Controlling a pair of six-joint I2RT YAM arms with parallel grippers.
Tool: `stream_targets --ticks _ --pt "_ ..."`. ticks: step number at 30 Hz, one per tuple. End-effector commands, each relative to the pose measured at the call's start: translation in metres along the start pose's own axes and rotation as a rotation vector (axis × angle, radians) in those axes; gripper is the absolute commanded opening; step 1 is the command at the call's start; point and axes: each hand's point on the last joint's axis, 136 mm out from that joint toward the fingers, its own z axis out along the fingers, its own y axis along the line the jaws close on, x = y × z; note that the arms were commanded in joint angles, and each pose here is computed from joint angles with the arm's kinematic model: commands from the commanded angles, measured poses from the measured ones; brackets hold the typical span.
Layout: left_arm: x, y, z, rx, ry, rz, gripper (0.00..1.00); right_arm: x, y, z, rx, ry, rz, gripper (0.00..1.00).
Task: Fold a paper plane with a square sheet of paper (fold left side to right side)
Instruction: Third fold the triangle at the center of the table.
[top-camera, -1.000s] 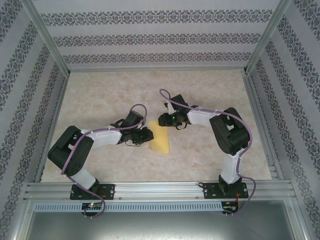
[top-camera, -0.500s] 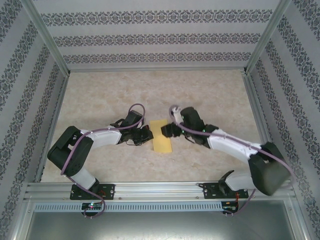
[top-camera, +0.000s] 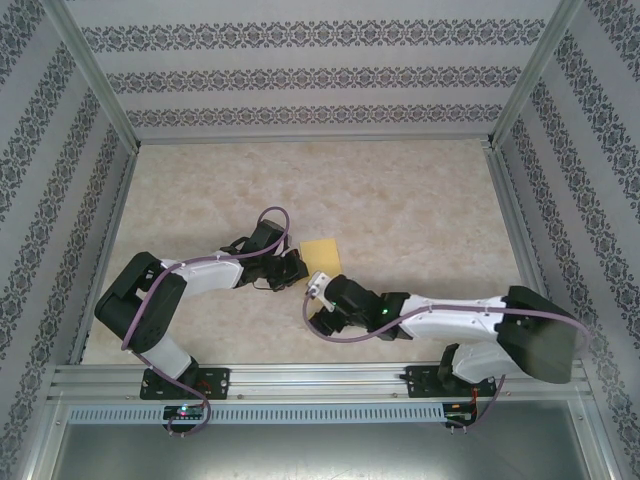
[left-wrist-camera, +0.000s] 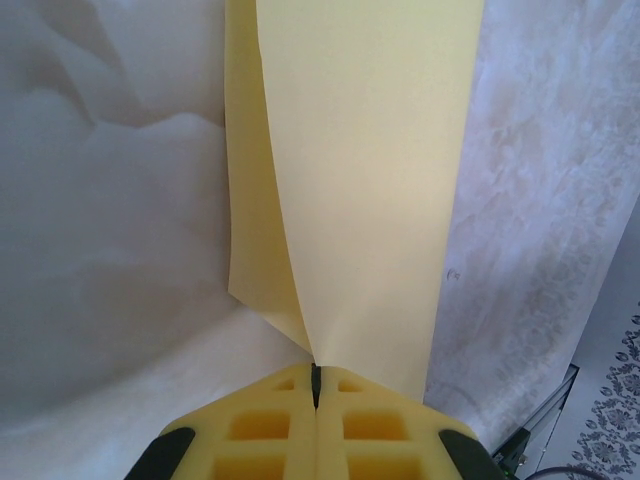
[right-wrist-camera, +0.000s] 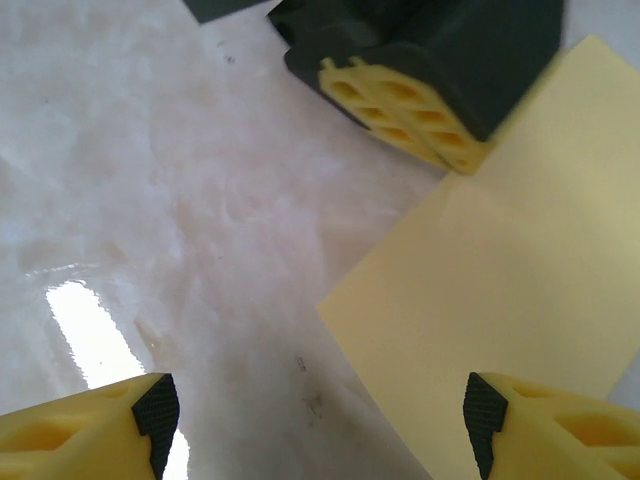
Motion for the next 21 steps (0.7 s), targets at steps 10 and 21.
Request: stream_targets --ticks 10,21 --pt "-0.005 -0.021 -0.008 0.046 -0.016 0.023 0.0 -0.013 -0.005 0.02 0.079 0.058 -0.095 0.51" --pt "-0.006 -0.014 -0.011 0.006 -0.022 0.056 0.12 -0.014 -0.01 0.014 0.054 0.067 -0.03 0.0"
